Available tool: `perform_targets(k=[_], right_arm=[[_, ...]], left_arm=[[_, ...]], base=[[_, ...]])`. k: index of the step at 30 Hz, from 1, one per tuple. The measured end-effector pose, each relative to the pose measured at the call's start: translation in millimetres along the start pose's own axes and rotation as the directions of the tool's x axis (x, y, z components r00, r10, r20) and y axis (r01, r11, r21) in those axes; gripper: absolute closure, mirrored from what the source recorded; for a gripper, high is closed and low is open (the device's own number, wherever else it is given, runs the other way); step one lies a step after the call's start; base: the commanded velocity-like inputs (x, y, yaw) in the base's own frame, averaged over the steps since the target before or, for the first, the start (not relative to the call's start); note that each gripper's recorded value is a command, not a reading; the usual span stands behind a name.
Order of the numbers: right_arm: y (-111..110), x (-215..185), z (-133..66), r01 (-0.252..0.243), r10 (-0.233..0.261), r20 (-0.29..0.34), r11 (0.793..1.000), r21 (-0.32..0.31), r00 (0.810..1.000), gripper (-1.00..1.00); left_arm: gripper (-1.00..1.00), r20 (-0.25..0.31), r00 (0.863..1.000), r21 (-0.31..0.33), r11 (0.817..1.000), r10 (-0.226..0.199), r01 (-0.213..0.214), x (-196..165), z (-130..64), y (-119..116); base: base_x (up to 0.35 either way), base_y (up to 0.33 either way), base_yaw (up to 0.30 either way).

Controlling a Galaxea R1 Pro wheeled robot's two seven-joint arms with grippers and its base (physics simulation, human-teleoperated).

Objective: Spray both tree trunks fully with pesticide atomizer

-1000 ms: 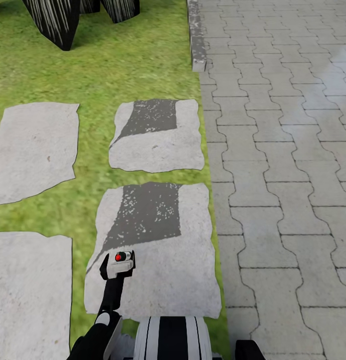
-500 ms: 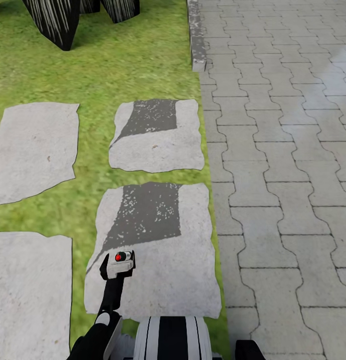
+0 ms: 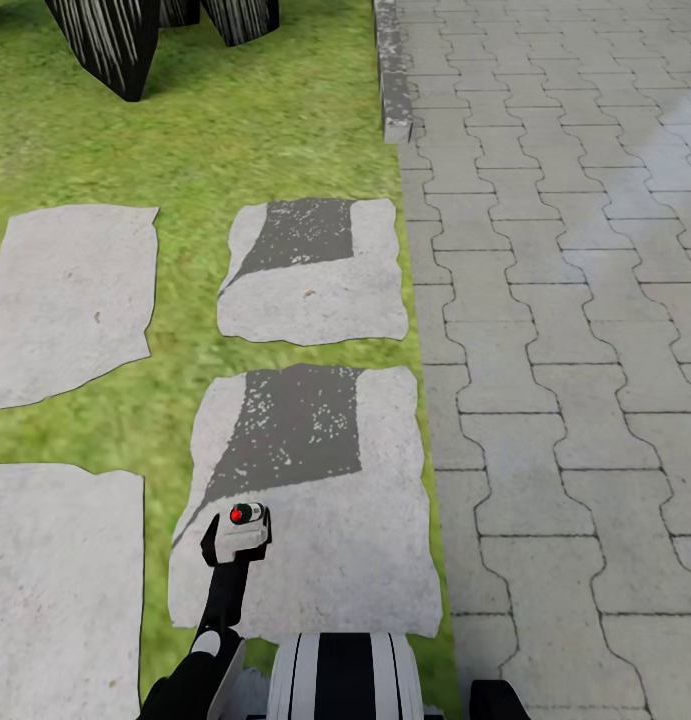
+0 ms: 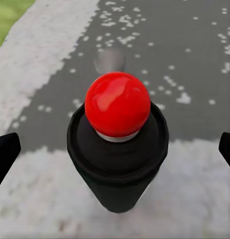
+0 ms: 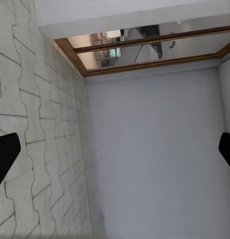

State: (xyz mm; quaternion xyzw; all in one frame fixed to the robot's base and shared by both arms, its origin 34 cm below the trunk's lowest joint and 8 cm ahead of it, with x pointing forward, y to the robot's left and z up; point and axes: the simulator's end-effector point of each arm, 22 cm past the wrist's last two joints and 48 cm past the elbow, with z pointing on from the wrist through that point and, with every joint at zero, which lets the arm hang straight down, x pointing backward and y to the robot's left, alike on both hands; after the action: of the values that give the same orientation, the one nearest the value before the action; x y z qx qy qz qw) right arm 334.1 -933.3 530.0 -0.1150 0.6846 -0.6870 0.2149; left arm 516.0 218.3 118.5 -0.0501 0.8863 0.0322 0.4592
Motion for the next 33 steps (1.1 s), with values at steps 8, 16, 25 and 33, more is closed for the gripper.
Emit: perform_targets(k=[8,16,25,33], right_arm=[[0,0,0.2,0.0,0.0,0.001,1.0,0.0,1.0,-1.0],[0,0,0.1,0.001,-0.001,-0.001,1.0,0.0,1.0,-1.0],[-1,0,0.1,-0.003,0.003,-0.001,1.0,0.002,1.0,-1.0],[-5,0,0.0,-0.014,0.014,0.0,1.0,0.008,1.0,-1.0]], left_arm=[[1.0,-0.001,1.0,0.002,1.0,0.0,0.0,1,-0.3,0],[1.0,-0.001,1.0,0.0,1.0,0.0,0.0,0,-0.2,0],[1.0,0.005,1.0,0.0,1.0,-0.001,0.001,-3,0.1,0],[1.0,0.019,1.0,0.001,1.0,-0.002,0.002,-10,0.7,-1]], base=[[0.0,0.0,0.0],[0.0,0.0,0.0],[0.0,0.0,0.0],[0.0,0.0,0.0]])
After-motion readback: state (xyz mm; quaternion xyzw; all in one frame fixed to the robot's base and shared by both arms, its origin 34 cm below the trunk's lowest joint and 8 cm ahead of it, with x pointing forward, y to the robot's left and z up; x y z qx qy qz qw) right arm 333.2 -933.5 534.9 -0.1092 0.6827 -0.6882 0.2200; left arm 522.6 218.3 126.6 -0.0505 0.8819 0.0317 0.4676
